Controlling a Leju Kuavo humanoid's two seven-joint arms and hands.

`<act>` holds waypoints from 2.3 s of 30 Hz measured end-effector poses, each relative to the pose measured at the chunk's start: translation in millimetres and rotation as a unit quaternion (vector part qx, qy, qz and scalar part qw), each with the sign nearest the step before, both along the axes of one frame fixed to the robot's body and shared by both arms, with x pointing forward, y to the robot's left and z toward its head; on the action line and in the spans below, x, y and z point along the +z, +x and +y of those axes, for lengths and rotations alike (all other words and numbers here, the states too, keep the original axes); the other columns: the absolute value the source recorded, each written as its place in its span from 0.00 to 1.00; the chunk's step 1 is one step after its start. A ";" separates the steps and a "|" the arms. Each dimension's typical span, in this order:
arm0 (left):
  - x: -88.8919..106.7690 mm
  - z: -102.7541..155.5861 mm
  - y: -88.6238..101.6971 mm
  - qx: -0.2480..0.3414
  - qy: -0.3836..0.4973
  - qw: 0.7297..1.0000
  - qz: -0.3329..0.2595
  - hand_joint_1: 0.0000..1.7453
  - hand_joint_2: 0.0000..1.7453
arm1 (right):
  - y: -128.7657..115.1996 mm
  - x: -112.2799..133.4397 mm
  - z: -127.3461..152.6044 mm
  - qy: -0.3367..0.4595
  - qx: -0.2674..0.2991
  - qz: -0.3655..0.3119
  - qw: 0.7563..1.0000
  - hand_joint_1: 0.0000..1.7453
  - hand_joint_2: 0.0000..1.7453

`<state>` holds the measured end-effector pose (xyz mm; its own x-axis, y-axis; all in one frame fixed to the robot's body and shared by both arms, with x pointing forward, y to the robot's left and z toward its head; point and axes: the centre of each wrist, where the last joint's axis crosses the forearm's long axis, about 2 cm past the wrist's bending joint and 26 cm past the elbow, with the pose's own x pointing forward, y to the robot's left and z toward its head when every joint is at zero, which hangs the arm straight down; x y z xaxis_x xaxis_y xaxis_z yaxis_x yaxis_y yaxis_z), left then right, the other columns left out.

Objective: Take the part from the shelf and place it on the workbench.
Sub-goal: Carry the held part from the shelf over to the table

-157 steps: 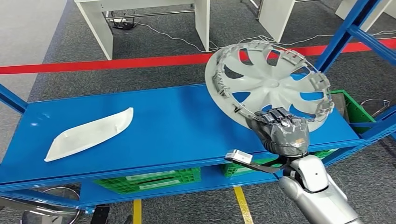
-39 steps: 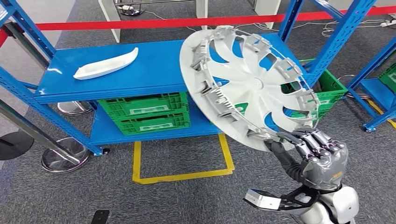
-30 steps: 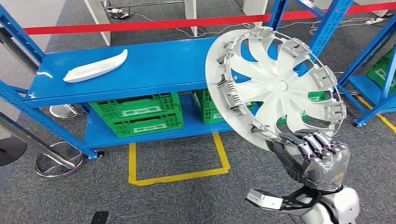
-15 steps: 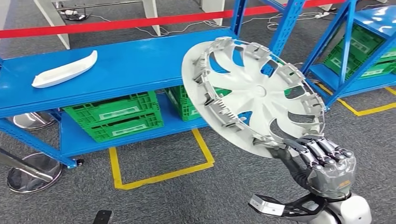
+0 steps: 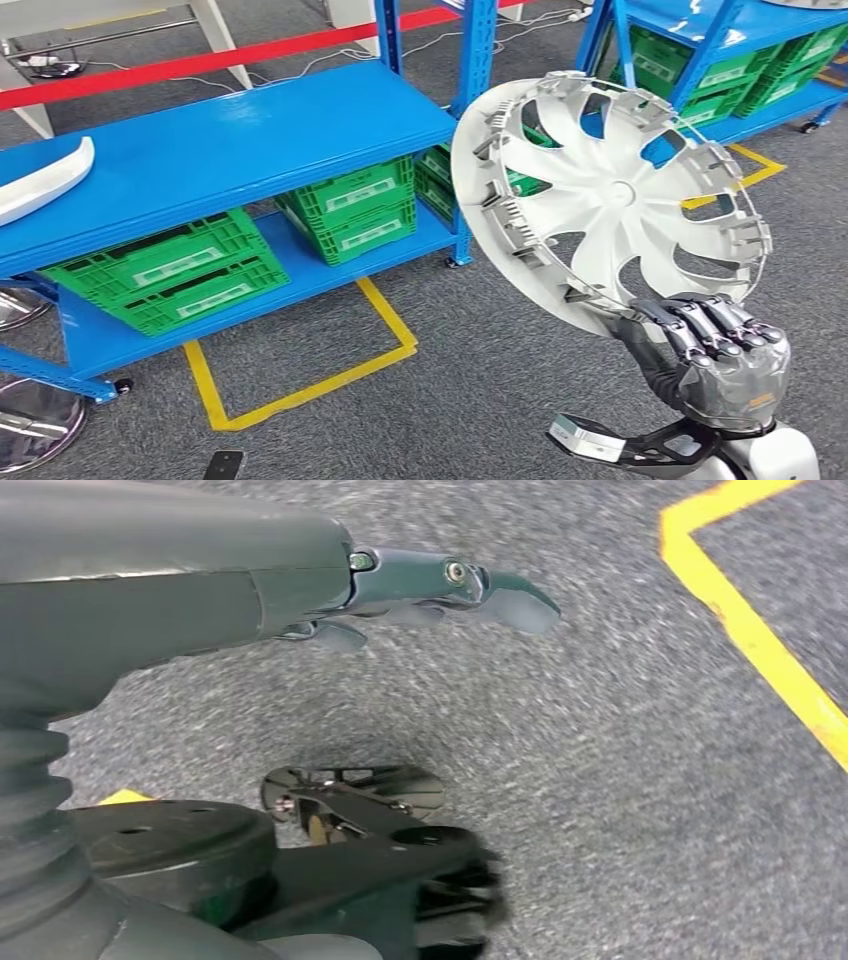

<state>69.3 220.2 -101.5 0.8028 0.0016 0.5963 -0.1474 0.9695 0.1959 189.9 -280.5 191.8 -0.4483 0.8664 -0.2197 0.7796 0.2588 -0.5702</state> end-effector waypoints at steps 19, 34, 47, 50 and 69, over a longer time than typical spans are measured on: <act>-0.5 5.5 1.2 -0.019 0.008 1.000 0.007 0.00 1.00 | -10.1 7.7 -16.4 -0.007 -0.029 -0.015 0.999 1.00 1.00; -2.0 9.5 -5.0 -0.019 0.012 1.000 0.013 0.00 1.00 | -17.2 13.7 -22.6 -0.002 -0.051 -0.025 0.998 1.00 1.00; -2.7 10.7 -8.3 -0.018 0.009 1.000 0.015 0.00 1.00 | -24.2 19.3 -33.0 -0.017 -0.075 -0.034 0.996 1.00 1.00; -2.9 12.9 -7.8 -0.017 0.012 1.000 0.016 0.00 1.00 | -25.3 21.7 -34.3 -0.017 -0.079 -0.039 0.996 1.00 1.00; -3.1 14.2 -8.1 -0.018 0.013 1.000 0.017 0.00 1.00 | -29.7 25.3 -38.8 -0.023 -0.097 -0.044 0.994 1.00 1.00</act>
